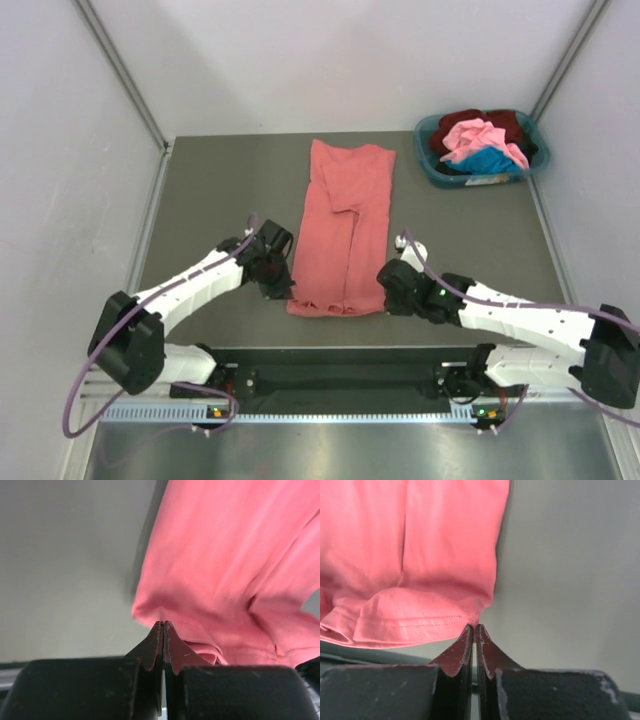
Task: Fold and stack the t-shirts
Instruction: Fold the tshirt
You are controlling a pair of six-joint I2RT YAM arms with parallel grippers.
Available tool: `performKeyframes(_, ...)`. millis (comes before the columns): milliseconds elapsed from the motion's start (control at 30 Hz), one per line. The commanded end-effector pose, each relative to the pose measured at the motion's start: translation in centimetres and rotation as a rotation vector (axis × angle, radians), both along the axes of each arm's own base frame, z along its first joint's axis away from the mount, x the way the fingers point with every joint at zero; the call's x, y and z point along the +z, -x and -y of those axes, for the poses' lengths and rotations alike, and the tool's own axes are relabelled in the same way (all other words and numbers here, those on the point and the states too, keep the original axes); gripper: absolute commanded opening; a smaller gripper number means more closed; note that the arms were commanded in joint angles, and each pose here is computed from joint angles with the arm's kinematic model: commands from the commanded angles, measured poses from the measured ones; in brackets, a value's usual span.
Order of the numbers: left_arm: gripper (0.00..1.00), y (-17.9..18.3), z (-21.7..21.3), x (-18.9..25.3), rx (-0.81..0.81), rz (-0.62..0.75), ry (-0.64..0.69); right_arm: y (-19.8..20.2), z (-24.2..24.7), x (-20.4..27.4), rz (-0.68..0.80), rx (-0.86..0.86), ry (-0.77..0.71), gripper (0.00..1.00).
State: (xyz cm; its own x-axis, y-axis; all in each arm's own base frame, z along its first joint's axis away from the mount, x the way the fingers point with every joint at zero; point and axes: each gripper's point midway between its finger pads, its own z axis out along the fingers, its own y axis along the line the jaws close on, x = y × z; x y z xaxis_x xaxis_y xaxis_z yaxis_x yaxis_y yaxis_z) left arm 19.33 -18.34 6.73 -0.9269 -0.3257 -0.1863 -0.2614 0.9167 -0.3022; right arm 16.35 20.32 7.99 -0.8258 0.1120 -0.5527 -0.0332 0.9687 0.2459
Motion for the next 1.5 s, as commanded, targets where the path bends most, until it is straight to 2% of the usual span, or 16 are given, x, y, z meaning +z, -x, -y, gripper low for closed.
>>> performKeyframes(0, 0.00, -4.0, 0.2, 2.3, -0.012, 0.089, 0.018, -2.2, -0.3, 2.3, 0.059, 0.083, 0.048, 0.00)
performKeyframes(300, 0.00, -11.2, 1.0, 4.7, -0.030, 0.180, 0.052, -8.1, -0.2, 3.4, 0.081, 0.076, 0.091, 0.00)
performKeyframes(433, 0.00, -12.6, 1.1, 5.1, -0.070, 0.164, 0.068, -10.2, -0.2, 3.7, 0.072, 0.060, 0.094, 0.00)
performKeyframes(467, 0.00, -12.3, 1.1, 4.9, -0.095, 0.150, 0.053, -10.2, -0.4, 3.6, 0.062, 0.067, 0.087, 0.00)
performKeyframes(533, 0.07, -11.2, -0.2, 4.1, -0.094, 0.124, -0.003, -9.8, -0.9, 2.7, 0.029, 0.085, 0.075, 0.00)
performKeyframes(567, 0.10, -10.5, -0.2, 4.4, -0.093, 0.133, 0.018, -9.4, -1.3, 2.3, 0.011, 0.101, 0.054, 0.00)
performKeyframes(600, 0.19, -8.5, -0.5, 2.8, -0.082, 0.080, 0.028, -8.8, -1.1, 1.4, -0.012, 0.094, 0.052, 0.00)
performKeyframes(633, 0.22, -7.7, 0.2, 2.7, -0.092, 0.079, 0.085, -8.6, -1.1, 1.1, -0.017, 0.093, 0.048, 0.00)
performKeyframes(667, 0.25, -5.3, 0.2, 1.8, -0.112, 0.056, 0.099, -8.4, -0.9, 0.8, -0.020, 0.089, 0.048, 0.00)
performKeyframes(733, 0.28, -3.3, 0.8, 1.2, -0.117, 0.051, 0.131, -7.8, -0.5, 0.3, -0.026, 0.077, 0.038, 0.00)
performKeyframes(767, 0.28, -1.1, 1.0, 0.4, -0.142, 0.030, 0.140, -7.7, -0.7, 0.3, -0.024, 0.082, 0.019, 0.00)
performKeyframes(867, 0.31, 1.6, 1.9, -0.9, -0.123, 0.002, 0.200, -7.1, -0.9, 0.0, -0.028, 0.088, -0.006, 0.00)
performKeyframes(967, 0.38, 3.4, 3.0, -1.9, -0.082, -0.025, 0.264, -6.8, -0.8, 0.0, -0.027, 0.090, -0.015, 0.00)
performKeyframes(1200, 0.45, 4.1, 3.1, -2.6, 0.070, 0.012, 0.298, -5.8, -0.5, 0.0, -0.023, 0.100, -0.033, 0.00)
performKeyframes(1467, 0.45, 4.6, 3.4, -3.4, 0.076, 0.006, 0.287, -4.8, 0.3, -0.1, -0.019, 0.071, -0.056, 0.00)
